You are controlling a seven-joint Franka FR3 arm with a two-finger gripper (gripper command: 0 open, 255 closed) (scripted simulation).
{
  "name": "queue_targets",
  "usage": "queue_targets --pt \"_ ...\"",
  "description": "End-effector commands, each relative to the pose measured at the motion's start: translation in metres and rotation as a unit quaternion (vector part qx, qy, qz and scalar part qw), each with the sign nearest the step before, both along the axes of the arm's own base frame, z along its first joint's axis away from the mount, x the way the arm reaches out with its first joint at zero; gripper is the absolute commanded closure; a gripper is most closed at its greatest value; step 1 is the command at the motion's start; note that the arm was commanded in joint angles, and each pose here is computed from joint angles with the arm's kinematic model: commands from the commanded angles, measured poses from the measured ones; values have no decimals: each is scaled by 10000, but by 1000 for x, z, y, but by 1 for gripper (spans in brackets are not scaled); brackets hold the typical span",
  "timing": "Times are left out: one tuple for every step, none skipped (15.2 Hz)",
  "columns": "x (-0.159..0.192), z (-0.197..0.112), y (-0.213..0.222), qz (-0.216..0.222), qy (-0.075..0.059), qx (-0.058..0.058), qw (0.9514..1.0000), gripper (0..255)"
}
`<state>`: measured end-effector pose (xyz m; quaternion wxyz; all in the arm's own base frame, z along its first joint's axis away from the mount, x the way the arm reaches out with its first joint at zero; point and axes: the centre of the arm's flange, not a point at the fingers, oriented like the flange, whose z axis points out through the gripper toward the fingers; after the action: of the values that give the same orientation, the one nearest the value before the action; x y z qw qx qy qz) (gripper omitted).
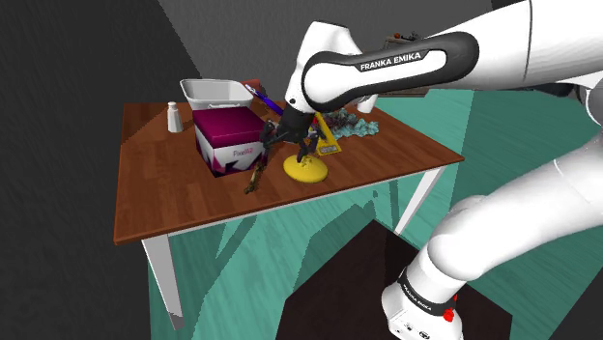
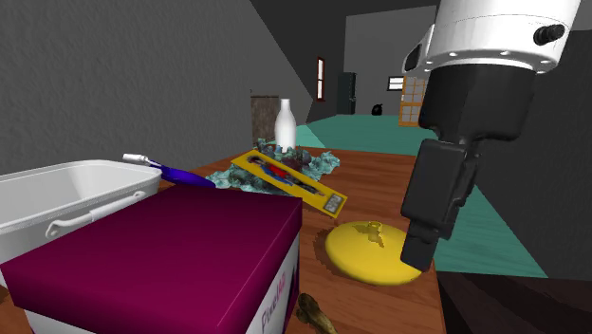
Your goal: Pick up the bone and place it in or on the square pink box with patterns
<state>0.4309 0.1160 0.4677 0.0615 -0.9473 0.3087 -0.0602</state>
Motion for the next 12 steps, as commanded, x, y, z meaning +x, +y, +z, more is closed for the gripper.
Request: queue_targets --pt "21 -15 10 -290 -43 26 9996 0" --pt "30 -21 16 -425 -62 33 9991 0" --pt "40 -27 21 -559 -80 40 9984 0" --pt "50 -34 26 -694 -98 48 9975 0" --pt "60 -40 31 -828 -116 55 9965 0" --pt "61 -41 32 -848 -118 56 9963 0" --pt "62 -46 32 -848 -118 56 9963 0" --pt "63 -51 32 -848 -118 56 9963 0" --pt "64 -56 33 -848 -118 56 9963 0" --pt "65 -62 33 -848 -118 56 9963 0" --pt "66 -67 33 -848 -118 56 9963 0" --pt "67 -72 34 -848 -118 56 9963 0"
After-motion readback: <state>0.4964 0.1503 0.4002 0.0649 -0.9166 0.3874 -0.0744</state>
